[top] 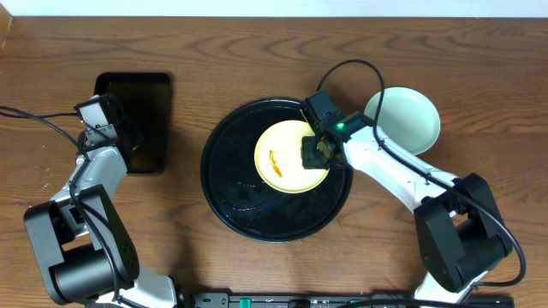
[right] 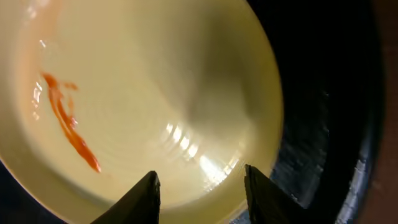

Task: Clean dirty plates on tray and stack at the side
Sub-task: 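Slide the yellow plate with the right gripper to the round tray's center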

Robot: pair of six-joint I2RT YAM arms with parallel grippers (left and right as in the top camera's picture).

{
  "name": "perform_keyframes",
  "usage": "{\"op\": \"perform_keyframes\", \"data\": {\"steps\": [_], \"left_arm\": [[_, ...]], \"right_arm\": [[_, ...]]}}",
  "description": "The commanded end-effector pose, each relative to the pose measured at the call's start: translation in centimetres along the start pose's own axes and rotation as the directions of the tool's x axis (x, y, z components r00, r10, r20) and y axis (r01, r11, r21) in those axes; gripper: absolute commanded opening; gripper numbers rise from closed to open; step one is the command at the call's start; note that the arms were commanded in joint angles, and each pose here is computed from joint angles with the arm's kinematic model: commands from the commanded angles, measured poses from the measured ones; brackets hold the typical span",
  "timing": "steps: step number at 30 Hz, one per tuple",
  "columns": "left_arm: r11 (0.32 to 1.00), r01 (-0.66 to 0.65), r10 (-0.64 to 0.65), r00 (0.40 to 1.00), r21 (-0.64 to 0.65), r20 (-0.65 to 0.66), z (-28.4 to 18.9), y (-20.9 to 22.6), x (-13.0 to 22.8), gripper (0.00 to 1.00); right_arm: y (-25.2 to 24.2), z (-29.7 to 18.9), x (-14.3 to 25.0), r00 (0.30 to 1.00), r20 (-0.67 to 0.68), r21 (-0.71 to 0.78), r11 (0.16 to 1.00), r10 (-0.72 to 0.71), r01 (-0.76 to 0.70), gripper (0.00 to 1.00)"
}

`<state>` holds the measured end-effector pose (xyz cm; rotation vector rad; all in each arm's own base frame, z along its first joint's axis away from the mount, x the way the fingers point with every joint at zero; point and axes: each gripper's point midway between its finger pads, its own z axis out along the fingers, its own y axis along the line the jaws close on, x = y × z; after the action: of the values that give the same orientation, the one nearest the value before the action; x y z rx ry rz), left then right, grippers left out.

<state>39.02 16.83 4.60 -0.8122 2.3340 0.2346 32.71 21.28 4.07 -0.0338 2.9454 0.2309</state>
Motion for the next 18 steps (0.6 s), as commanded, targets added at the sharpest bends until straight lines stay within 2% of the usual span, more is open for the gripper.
{"op": "perform_keyframes", "data": {"steps": [1, 4, 6, 7, 10, 11, 18], "left_arm": [[1.000, -0.010, 0.009, 1.000, -0.008, -0.014, 0.1, 0.3, 0.6, 0.08], [1.000, -0.010, 0.009, 1.000, -0.008, -0.014, 0.1, 0.3, 0.6, 0.08], [1.000, -0.010, 0.009, 1.000, -0.008, -0.014, 0.1, 0.3, 0.6, 0.08], [1.000, -0.010, 0.009, 1.000, -0.008, -0.014, 0.1, 0.3, 0.6, 0.08], [1.000, -0.010, 0.009, 1.000, -0.008, -0.014, 0.1, 0.3, 0.6, 0.08], [1.000, -0.010, 0.009, 1.000, -0.008, -0.014, 0.1, 0.3, 0.6, 0.08], [1.000, -0.009, 0.009, 1.000, -0.008, -0.014, 0.1, 0.3, 0.6, 0.08]], "right_arm": [[0.4, -3.1, -1.8, 0.997, 0.033, -0.034, 0.997, -0.065, 0.066, 0.42], [0.5, -5.7, -2.9, 0.994, 0.064, -0.027, 0.996, -0.084, 0.085, 0.48], [-0.1, -7.1, -3.9, 0.992, 0.098, 0.023, 0.997, -0.082, 0.080, 0.70], [-0.6, -7.6, -4.3, 0.991, 0.112, 0.054, 0.996, -0.079, 0.074, 0.72], [-2.2, -7.8, -5.0, 0.988, 0.137, 0.124, 0.991, -0.070, 0.053, 0.51], [-2.6, -7.4, -4.9, 0.989, 0.131, 0.132, 0.990, -0.066, 0.048, 0.47], [-3.5, -2.5, -4.4, 0.995, 0.060, 0.134, 0.988, -0.085, 0.077, 0.47]]}}
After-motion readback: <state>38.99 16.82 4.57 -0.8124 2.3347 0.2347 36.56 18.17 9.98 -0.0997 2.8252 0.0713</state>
